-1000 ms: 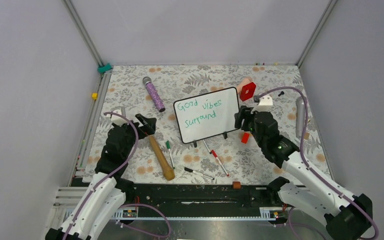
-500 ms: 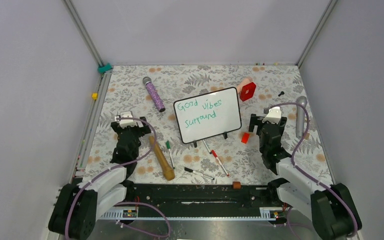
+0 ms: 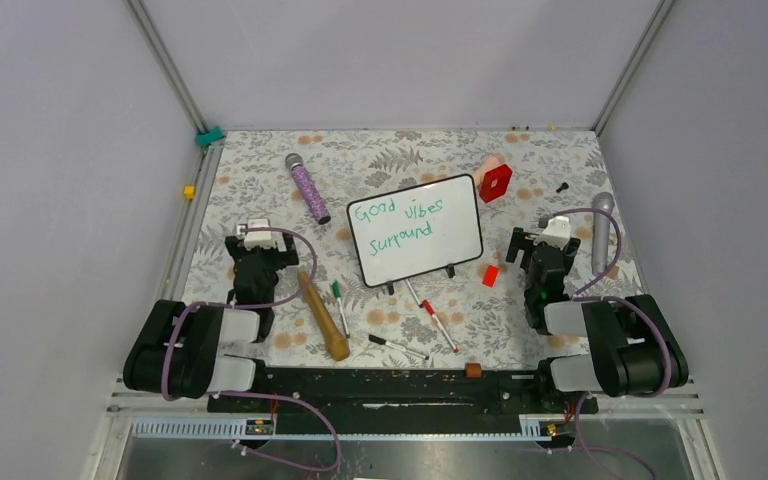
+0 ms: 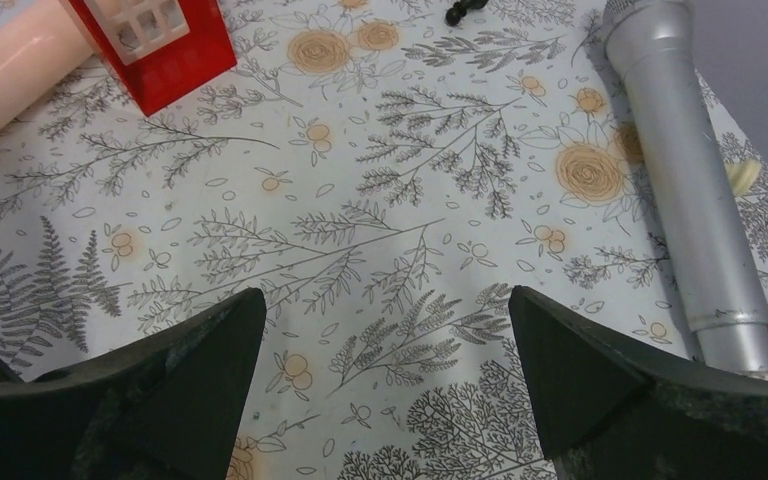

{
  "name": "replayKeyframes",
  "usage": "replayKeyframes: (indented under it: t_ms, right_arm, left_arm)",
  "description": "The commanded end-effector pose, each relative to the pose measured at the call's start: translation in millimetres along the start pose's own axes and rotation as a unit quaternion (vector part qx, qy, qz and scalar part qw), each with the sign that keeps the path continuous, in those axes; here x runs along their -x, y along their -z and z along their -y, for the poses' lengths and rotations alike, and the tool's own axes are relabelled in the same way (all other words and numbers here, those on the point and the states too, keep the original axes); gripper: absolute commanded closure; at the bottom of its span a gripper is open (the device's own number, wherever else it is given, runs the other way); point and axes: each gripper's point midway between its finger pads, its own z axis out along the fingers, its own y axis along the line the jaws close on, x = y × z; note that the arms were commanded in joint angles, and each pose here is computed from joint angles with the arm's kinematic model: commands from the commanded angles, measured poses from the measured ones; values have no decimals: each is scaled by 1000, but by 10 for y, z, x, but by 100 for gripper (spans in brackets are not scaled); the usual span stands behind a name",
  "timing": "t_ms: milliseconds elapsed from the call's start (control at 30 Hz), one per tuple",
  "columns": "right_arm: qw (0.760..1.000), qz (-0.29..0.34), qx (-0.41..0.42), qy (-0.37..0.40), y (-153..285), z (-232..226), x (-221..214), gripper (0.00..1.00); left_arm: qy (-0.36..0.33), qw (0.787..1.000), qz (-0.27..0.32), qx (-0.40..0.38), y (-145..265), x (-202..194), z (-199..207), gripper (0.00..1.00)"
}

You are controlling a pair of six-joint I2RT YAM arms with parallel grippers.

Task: Write a sentence on the whiteboard
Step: Reset both arms

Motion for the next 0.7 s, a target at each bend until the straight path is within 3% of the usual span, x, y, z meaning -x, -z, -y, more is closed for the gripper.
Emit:
replayKeyframes:
  t_ms: [0,667]
  right_arm:
    - [999,44,17,-24,-124,-116,380,1]
    - [998,51,13,-27,-116,-95,392,1]
  left_arm:
    - [5,997,57,-48,-155,412,167,1]
    - [10,997,33,-65,-263,387,154,1]
